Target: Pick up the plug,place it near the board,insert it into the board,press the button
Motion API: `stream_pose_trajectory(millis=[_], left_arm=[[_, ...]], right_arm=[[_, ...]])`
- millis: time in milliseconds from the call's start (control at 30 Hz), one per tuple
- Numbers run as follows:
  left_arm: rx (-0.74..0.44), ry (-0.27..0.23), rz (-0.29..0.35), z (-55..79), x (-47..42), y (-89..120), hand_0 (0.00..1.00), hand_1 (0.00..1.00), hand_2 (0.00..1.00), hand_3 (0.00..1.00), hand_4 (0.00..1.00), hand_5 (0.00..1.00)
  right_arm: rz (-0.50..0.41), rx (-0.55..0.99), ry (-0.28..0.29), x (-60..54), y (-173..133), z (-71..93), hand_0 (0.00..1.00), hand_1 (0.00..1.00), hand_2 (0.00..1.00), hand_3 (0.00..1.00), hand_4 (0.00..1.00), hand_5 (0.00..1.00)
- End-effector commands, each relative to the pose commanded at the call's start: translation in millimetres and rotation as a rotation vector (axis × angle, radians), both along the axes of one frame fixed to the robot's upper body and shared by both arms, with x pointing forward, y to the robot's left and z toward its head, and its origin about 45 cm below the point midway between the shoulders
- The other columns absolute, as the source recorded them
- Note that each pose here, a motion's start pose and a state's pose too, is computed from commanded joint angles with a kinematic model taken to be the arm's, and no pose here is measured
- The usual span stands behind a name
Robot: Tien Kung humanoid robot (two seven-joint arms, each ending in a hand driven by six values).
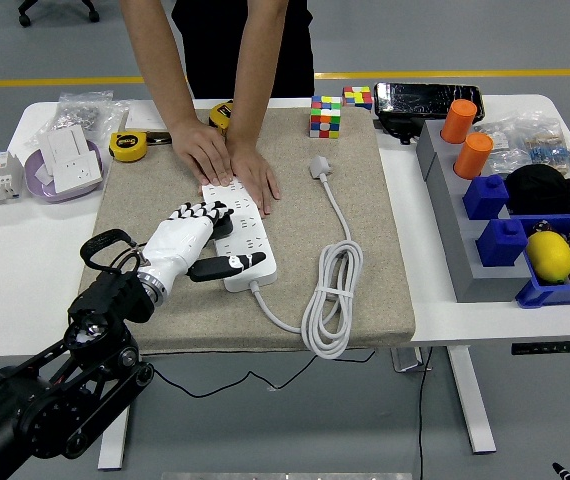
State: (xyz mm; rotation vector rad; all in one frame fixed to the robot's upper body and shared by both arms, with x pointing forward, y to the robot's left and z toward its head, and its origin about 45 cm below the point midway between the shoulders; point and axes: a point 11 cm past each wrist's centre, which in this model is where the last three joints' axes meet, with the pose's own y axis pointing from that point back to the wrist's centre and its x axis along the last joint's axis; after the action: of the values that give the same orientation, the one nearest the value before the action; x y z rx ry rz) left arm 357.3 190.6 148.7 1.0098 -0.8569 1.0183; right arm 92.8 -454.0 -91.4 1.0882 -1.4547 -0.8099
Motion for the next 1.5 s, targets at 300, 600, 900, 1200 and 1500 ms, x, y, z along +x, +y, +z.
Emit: stream_pose_trajectory(millis=[300, 600, 900, 1200, 1500], left_arm=[[-0.102, -0.076, -0.007, 27.2, -1.7, -3, 0.998, 0.998, 0.979, 0.911, 0.998, 0.998], [-0.315, -0.083, 0.063, 53.7, -16.4, 15, 0.788, 0.759, 0.714, 0.908, 0.998, 0.799], [-0.381, -0.069, 0.115, 75.9, -43.6, 35, 0.340, 0.330, 0.372, 0.931, 0.955, 0.578], [-0.343, 0.132, 0.026, 65.1, -49.7, 35, 0.167, 0.059, 0.148, 0.885, 0.671, 0.216], [-0.220, 0.242, -0.131, 51.4, -47.0, -4, 0.162, 0.059, 0.149, 0.848, 0.429, 0.075]], right_arm=[[0.000, 0.001, 0.003, -1.4, 1, -0.6, 0.890, 0.788, 0.761, 0.794, 0.998, 0.998], [-0.002, 0.002, 0.003, -1.8, 1, -0.7, 0.890, 0.788, 0.760, 0.794, 0.998, 0.998], [-0.009, 0.003, -0.001, -1.4, 1, -0.7, 0.890, 0.787, 0.760, 0.794, 0.998, 0.998], [-0.011, 0.001, -0.003, -0.7, 0, -0.2, 0.890, 0.788, 0.760, 0.793, 0.998, 0.998], [-0.008, 0.000, -0.005, 0.8, 0, 0.2, 0.890, 0.788, 0.760, 0.794, 0.998, 0.998]])
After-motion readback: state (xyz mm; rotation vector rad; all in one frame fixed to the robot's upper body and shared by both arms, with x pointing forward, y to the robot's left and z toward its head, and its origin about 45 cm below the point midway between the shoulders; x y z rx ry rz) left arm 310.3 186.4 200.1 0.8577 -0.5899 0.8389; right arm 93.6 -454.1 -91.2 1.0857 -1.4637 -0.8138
